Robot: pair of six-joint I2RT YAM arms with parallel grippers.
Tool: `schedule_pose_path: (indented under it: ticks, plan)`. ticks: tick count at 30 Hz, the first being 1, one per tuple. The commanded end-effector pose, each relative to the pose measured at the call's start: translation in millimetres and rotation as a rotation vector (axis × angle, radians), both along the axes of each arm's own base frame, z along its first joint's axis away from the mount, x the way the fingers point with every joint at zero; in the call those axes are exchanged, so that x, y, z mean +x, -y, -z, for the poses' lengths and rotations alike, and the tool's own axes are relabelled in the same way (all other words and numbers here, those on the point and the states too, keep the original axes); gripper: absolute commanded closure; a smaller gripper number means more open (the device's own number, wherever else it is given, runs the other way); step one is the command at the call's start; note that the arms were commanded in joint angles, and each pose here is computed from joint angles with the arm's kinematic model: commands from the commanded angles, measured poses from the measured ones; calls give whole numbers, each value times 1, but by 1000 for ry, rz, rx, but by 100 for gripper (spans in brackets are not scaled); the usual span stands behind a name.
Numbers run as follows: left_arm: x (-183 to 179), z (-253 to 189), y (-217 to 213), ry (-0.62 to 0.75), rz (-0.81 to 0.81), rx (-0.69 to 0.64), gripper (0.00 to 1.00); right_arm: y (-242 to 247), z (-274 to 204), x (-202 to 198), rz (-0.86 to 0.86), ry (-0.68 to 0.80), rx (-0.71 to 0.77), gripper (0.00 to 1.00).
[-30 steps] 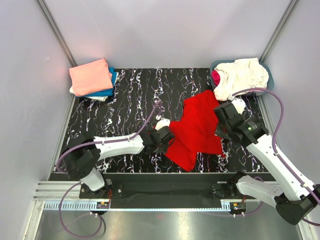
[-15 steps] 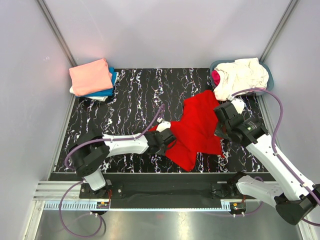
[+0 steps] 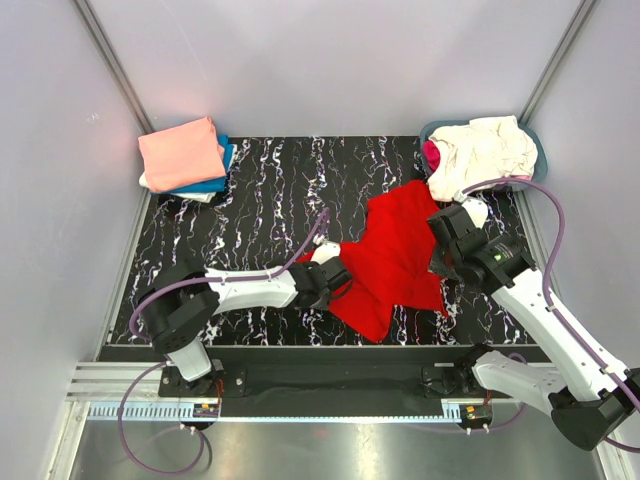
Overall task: Fold and stack the t-shirts
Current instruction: Flatten the tshirt out
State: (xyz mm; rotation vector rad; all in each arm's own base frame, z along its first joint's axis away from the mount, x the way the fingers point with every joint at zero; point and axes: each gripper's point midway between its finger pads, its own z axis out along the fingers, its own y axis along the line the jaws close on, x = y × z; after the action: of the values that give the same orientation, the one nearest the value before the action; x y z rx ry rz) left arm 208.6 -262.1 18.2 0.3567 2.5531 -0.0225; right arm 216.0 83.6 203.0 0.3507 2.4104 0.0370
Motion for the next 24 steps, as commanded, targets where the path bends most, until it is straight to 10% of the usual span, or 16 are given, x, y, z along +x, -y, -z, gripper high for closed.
schedule_pose_path:
  ticks: [1,24]
  plan:
    - [13,-18,3,70,-37,-10,52,-1,-5,4,-9,30,17,100]
    - [21,-22,3,104,-28,15,62,-7,-1,6,-20,10,27,100]
